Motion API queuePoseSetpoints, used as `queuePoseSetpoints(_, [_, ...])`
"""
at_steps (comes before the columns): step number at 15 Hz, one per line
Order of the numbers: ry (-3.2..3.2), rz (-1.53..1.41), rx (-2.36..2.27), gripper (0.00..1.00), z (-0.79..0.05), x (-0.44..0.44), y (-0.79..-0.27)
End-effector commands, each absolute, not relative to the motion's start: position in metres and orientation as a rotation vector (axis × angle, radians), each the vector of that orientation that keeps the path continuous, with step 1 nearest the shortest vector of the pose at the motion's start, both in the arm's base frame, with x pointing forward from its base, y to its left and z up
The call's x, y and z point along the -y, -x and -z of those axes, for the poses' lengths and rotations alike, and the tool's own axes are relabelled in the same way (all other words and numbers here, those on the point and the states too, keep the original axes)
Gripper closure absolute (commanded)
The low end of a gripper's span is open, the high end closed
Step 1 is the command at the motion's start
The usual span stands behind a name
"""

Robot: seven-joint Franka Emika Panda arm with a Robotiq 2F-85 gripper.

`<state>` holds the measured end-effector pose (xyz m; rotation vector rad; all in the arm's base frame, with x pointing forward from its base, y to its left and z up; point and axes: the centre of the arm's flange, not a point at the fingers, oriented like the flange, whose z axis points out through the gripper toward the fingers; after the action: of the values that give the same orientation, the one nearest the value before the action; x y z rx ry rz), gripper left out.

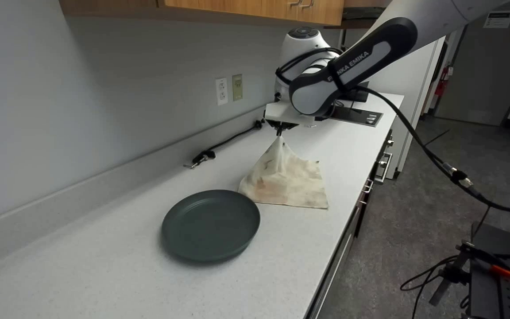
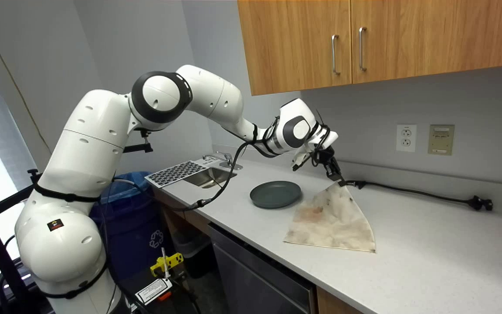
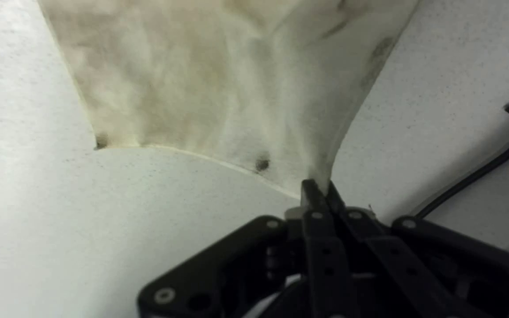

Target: Fold the top right corner over the bottom left corner then fold the bottom right corner over the top left corner

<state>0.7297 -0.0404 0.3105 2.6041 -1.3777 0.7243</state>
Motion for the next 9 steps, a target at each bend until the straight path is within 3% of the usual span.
queuePoseSetpoints(1, [-2.637, -0.656, 1.363, 1.0, -0.316, 0.031, -0.674])
queuePoseSetpoints(9, [-2.717, -0.408, 1.352, 1.0, -0.284, 0.01, -0.629])
